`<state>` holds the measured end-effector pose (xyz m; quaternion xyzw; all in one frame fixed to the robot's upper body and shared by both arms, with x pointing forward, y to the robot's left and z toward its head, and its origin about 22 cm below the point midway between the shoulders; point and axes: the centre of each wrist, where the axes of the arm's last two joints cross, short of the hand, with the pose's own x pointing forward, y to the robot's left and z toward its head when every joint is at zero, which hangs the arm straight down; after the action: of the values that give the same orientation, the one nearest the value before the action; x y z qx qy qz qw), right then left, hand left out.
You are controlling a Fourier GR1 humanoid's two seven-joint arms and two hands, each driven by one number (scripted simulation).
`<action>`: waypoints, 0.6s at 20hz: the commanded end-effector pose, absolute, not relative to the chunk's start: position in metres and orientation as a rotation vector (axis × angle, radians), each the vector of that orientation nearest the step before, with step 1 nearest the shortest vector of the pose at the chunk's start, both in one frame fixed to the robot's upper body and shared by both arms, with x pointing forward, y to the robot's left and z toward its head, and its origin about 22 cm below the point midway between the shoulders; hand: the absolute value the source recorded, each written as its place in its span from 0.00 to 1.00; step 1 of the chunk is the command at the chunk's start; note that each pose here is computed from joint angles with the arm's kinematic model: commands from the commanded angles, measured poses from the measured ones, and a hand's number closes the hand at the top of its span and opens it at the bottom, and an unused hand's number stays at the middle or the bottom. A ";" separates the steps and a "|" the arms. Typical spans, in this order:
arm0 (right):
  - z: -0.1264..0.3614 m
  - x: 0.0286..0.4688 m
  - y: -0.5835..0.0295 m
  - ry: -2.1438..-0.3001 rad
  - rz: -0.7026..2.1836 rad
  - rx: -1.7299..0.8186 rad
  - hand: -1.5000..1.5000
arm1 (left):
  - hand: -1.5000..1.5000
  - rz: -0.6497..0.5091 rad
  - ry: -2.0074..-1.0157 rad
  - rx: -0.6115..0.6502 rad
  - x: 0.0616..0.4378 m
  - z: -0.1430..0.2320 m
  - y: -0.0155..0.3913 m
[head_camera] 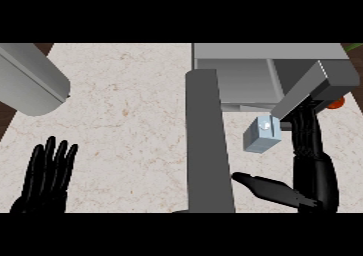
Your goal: Pick up the milk, place it into the microwave and close the microwave
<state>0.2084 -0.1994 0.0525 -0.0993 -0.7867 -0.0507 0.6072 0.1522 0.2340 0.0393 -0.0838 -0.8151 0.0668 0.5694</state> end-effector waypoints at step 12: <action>-0.038 0.230 -0.219 -1.739 -0.227 -0.381 0.00 | 0.00 0.162 -1.916 -0.188 0.113 0.013 0.257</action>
<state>0.2290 -0.2123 -0.0165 -0.1498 -0.7656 -0.0898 0.6191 0.1242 0.2478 0.0218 -0.0780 -0.8177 0.0670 0.5664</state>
